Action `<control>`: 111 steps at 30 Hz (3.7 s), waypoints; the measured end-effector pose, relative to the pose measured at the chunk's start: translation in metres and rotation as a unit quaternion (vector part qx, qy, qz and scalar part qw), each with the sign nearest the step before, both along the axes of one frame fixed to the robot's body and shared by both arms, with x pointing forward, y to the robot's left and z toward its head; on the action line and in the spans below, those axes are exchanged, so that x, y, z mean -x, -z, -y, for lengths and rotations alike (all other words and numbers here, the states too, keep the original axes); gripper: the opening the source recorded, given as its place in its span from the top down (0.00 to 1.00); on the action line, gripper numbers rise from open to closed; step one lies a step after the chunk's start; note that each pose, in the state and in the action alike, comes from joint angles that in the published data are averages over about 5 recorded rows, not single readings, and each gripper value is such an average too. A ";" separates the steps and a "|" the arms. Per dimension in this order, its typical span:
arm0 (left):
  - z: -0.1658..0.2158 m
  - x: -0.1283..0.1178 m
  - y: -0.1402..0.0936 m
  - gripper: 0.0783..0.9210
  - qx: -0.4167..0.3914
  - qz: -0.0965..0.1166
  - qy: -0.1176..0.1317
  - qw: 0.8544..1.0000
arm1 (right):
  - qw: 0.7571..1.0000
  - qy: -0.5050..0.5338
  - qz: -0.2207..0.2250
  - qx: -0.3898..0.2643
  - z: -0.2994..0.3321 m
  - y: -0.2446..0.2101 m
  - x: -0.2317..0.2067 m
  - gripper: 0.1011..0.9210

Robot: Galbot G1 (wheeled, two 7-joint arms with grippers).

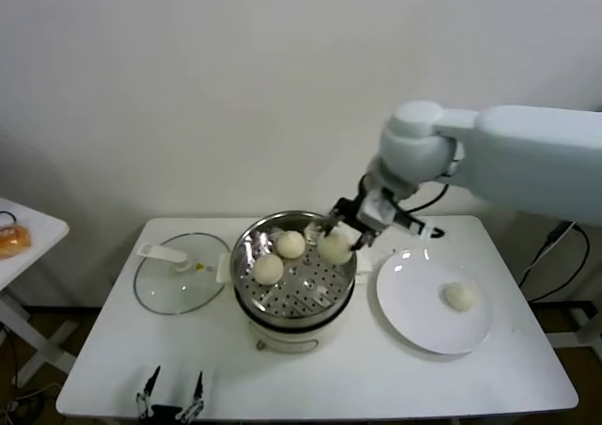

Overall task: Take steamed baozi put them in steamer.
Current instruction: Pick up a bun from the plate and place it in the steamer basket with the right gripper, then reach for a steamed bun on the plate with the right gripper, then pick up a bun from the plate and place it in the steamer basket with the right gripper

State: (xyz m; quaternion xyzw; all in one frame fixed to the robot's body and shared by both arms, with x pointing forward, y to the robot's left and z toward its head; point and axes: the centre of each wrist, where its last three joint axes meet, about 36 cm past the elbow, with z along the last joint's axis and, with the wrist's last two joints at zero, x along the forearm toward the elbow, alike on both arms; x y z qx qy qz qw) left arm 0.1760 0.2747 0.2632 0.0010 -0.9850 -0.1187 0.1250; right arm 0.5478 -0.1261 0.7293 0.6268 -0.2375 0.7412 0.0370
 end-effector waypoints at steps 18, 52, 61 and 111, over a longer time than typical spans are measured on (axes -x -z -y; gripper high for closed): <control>-0.001 -0.002 0.001 0.12 0.003 0.001 -0.005 1.000 | 0.990 -0.133 -0.012 0.048 -0.085 0.111 0.008 0.43; -0.003 -0.001 0.001 0.12 -0.002 0.000 0.001 1.000 | 0.964 0.249 -0.059 0.067 0.118 0.054 -0.100 0.12; -0.005 0.001 0.006 0.12 -0.005 -0.009 0.001 1.000 | 0.910 0.403 -0.082 0.055 0.231 0.119 -0.100 0.12; -0.003 0.003 0.005 0.12 -0.012 -0.013 0.009 1.000 | 0.855 0.510 -0.079 -0.044 0.237 0.136 -0.092 0.41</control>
